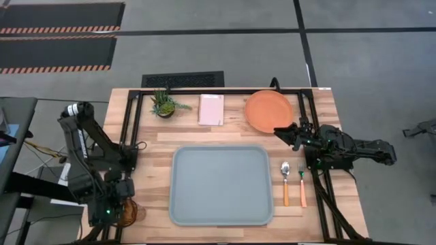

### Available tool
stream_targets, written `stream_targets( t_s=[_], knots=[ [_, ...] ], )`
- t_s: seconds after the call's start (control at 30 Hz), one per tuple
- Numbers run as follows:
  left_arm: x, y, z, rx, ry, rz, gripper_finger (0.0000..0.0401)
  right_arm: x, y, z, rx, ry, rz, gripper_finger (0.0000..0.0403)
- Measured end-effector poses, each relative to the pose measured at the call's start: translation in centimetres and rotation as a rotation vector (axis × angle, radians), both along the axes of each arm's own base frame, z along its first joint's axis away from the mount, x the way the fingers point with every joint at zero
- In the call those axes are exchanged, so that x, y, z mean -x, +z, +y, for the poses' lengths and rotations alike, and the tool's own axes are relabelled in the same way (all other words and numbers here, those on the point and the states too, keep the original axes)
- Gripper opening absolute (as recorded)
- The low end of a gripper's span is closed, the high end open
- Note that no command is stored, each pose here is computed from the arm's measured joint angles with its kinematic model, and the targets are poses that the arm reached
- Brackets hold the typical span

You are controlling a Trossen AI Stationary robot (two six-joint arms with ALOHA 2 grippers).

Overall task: Pick and place plate/cup/fork/spoon on tray
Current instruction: Put the brown glass on the gray tray

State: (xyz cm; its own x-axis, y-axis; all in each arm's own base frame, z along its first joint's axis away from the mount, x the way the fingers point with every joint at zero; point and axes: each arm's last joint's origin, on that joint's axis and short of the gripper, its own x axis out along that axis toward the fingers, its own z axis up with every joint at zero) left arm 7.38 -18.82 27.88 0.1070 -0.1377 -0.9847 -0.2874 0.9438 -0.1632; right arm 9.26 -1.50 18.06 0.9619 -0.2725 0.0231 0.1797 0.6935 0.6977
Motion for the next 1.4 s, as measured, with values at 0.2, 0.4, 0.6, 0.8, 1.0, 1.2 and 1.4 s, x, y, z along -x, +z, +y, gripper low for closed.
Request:
stream_targets(
  t_s=[0.2, 0.4, 0.6, 0.8, 1.0, 1.2, 1.4],
  knots=[
    [0.3, -2.0, 0.2, -0.007, 0.011, 0.083, 0.022, 0.0, 0.0, 0.0, -0.017, 0.001, -0.004, 0.0221],
    [0.3, -2.0, 0.1, 0.019, 0.049, 0.088, 0.0123, 0.0, -0.1, 0.0, -0.019, 0.001, 0.008, 0.0221],
    [-0.2, -2.0, 0.3, 0.018, 0.19, 0.081, 0.001, 0.0, -0.2, 0.0, -0.022, 0.001, 0.018, 0.0221],
    [-1.7, -1.3, 0.8, 0.069, 0.436, 0.138, 0.0002, 0.0, -0.2, 0.0, -0.032, 0.001, 0.015, 0.0221],
    [-3.5, 2.4, 1.5, 0.154, 0.716, 0.144, 0.0001, 0.0, -0.2, 0.0, -0.045, 0.001, 0.012, 0.0221],
    [-5.1, 6.1, 4.4, 0.115, 0.985, 0.103, 0.0001, 0.0, -0.2, 0.0, -0.04, 0.001, 0.013, 0.0221],
    [-7.9, 7.2, 8.2, 0.023, 1.065, -0.051, 0.0, 0.0, -0.2, 0.0, -0.039, 0.001, 0.014, 0.0221]
  ],
)
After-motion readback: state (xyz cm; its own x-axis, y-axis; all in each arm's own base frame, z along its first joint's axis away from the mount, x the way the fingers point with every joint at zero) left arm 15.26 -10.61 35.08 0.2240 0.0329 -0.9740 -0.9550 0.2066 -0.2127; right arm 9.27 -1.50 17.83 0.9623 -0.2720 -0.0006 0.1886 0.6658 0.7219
